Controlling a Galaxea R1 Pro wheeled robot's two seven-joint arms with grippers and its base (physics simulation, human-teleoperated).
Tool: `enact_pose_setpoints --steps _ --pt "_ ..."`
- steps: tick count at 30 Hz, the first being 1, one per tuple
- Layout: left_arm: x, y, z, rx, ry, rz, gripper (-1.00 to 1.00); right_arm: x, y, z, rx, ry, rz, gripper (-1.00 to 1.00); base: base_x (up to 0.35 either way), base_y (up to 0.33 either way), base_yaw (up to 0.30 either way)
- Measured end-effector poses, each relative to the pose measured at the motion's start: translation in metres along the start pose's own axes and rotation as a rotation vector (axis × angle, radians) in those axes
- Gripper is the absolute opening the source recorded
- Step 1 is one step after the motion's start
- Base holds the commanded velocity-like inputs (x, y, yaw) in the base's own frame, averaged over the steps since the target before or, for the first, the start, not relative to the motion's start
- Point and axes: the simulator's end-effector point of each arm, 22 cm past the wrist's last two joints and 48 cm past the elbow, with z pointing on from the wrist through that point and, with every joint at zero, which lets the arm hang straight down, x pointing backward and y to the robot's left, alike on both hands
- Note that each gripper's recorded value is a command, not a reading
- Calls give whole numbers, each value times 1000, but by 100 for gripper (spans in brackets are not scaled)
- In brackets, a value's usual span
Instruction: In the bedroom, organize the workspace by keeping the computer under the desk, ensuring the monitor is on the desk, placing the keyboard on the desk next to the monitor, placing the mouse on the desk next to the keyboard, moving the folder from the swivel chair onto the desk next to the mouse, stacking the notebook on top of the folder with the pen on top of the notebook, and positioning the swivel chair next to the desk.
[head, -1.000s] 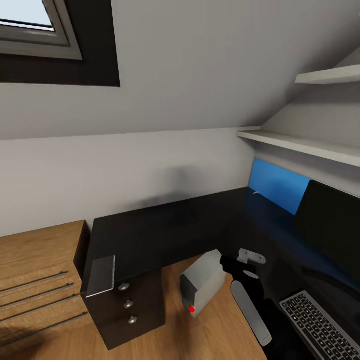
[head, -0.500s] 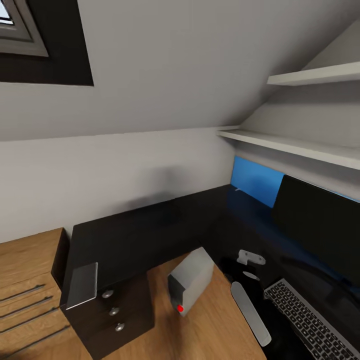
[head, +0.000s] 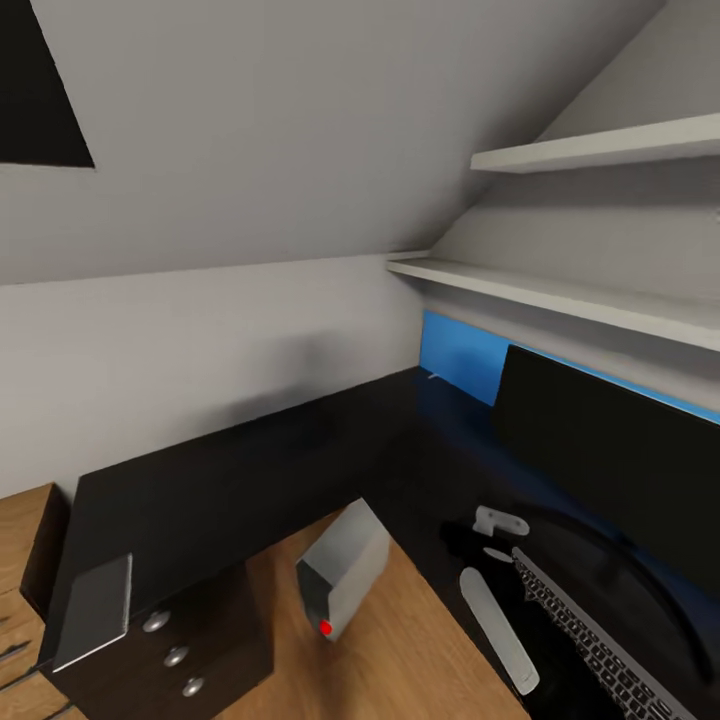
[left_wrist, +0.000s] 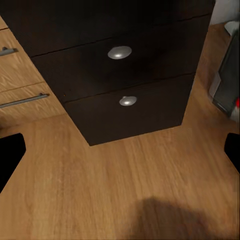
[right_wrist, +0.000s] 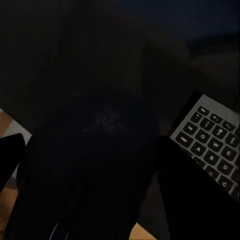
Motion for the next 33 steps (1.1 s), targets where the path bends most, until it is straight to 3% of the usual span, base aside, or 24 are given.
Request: enact_pose_setpoints --steps 5,9,10,15,33 --pt "0 0 0 -1 0 0 100 10 -3 5 12 20 -16 -100 89 -98 -13" --pt "0 1 0 -2 0 1 100 38 -16 18 55 73 -39 -100 8 -10 -1" --pt "0 1 1 -3 0 0 100 55 -29 29 94 90 -40 -100 1 -1 0" --pt "0 1 1 -2 -1 1 100 63 -38 34 121 87 -53 -100 44 0 0" --pt "0 0 0 0 0 0 100 69 -43 38 140 95 -67 -100 238 0 0"
